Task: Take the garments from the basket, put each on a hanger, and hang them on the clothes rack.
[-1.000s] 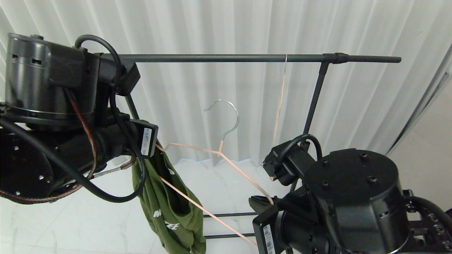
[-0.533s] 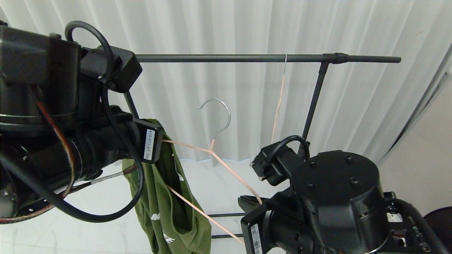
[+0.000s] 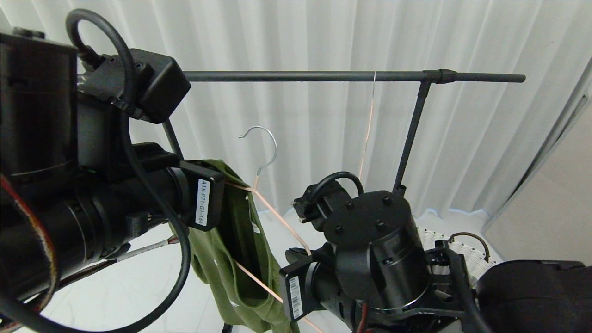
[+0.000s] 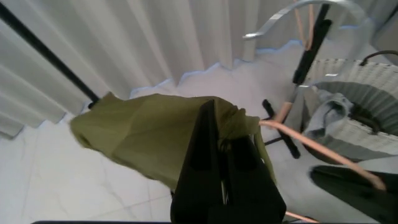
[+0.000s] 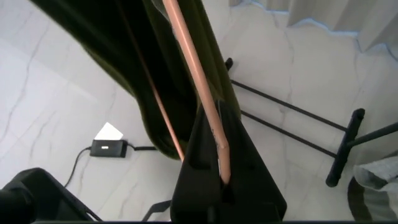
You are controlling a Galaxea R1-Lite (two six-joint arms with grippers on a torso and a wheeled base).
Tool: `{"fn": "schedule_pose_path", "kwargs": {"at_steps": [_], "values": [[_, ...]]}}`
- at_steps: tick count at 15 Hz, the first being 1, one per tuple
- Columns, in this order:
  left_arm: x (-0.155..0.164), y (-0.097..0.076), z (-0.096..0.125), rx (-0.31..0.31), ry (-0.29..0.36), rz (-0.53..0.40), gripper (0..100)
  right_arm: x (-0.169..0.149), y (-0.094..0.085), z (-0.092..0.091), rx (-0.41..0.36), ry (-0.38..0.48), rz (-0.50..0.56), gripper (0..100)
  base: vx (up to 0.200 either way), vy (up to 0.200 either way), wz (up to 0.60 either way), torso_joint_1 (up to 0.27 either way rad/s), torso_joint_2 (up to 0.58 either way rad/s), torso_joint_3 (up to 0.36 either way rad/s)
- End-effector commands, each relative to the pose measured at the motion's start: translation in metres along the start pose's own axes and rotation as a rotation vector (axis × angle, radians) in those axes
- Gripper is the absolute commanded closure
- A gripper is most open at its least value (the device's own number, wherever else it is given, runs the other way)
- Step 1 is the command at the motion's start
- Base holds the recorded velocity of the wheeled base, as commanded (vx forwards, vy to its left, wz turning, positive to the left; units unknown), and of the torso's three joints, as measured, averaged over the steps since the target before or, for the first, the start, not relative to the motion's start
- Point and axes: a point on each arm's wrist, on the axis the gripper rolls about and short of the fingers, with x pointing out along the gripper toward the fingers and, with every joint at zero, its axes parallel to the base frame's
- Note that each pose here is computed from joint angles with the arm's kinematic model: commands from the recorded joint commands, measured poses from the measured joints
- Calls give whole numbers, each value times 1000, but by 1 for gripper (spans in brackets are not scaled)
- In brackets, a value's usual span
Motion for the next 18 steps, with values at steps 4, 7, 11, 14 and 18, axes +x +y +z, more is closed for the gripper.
{"fn": "schedule_pose_path", "kwargs": {"at_steps": [4, 7, 11, 14, 18], "values": [[-7, -6, -1, -13, -9, -41, 100, 9, 1, -3, -5, -12, -54, 100, 0, 0, 0, 0, 0, 0], [-13, 0, -8, -12, -3, -26, 100, 2, 1, 6, 7, -78, -95, 100, 0, 0, 0, 0, 0, 0], [-14, 2, -9, -14, -6, 8, 100, -5, 2, 18, -10, -187, -106, 100, 0, 0, 0, 0, 0, 0], [-14, 2, -10, -16, -5, 8, 100, -7, 4, 26, -41, -267, -87, 100, 0, 0, 0, 0, 0, 0], [-10, 9, -10, -29, 0, 45, 100, -9, 6, 33, -62, -337, -107, 100, 0, 0, 0, 0, 0, 0]]}}
